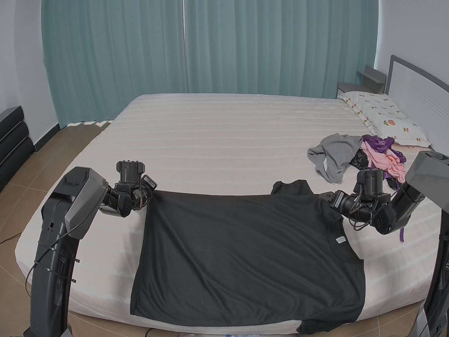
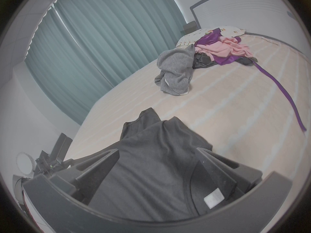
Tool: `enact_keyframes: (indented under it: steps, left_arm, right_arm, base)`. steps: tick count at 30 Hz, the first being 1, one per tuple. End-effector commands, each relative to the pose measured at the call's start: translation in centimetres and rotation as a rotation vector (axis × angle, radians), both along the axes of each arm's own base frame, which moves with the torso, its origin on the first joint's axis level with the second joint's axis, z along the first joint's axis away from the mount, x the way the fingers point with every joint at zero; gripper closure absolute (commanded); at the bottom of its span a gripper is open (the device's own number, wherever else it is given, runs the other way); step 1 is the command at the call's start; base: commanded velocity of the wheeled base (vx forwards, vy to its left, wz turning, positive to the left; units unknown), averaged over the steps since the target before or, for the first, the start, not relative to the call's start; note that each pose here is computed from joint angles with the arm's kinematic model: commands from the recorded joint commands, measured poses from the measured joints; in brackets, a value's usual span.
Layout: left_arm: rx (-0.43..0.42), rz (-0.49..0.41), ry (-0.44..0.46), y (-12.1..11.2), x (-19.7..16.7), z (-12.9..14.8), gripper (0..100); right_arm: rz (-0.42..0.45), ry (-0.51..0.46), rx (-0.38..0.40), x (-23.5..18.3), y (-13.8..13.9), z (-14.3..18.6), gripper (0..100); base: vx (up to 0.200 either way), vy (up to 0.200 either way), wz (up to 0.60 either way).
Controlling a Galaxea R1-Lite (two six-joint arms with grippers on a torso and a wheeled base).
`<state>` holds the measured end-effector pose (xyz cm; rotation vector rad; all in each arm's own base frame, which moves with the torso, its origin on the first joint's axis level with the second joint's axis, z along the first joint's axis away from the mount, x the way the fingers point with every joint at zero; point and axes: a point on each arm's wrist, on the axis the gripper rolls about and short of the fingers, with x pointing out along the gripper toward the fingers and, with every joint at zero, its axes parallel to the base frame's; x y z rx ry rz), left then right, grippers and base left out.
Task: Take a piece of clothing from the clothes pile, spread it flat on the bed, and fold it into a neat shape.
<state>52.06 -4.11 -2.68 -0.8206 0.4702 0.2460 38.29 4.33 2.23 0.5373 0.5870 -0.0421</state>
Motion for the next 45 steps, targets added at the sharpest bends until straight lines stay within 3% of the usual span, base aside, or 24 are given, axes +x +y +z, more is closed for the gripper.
enact_keyframes:
  steps: [1,9,19,20,30,38,42,45]
  left_arm:
    - [0.001,-0.001,0.015,-0.1,-0.3,-0.3,100]
    - [0.002,-0.001,0.018,-0.1,-0.3,-0.4,100]
    - [0.002,-0.003,0.025,-0.2,-0.5,-0.6,100]
    - [0.002,-0.003,0.024,-0.2,-0.5,-0.5,100]
    - [0.002,-0.004,0.022,-0.3,-0.5,-0.5,100]
    - [-0.017,0.024,-0.004,-0.1,-0.3,0.3,100]
    - [-0.088,0.074,-0.047,0.6,-0.2,2.0,100]
    - [-0.083,0.082,-0.018,0.8,-0.6,1.5,100]
  right_arm:
    - [0.007,0.003,-0.045,3.7,-1.5,-1.2,0]
    - [0.024,0.053,-0.033,6.4,-1.3,-2.9,0]
    - [0.031,0.040,-0.036,8.0,-0.5,-4.4,0]
    - [0.031,0.043,-0.037,8.0,-0.5,-4.6,100]
    - [0.011,0.001,-0.035,8.8,-0.6,-4.2,100]
    - [-0.053,-0.091,-0.031,9.0,-1.4,-2.1,100]
    - [-0.049,-0.075,-0.021,7.5,-1.7,-1.1,100]
    - [-0.008,-0.025,-0.013,6.1,-1.6,-1.6,100]
  base:
    - [0.000,0.000,0.00]
    - [0.000,0.000,0.00]
    - [0.000,0.000,0.00]
    - [0.000,0.000,0.00]
    - [0.000,0.000,0.00]
    - [0.000,0.000,0.00]
    - [0.000,0.000,0.00]
    - [0.000,0.000,0.00]
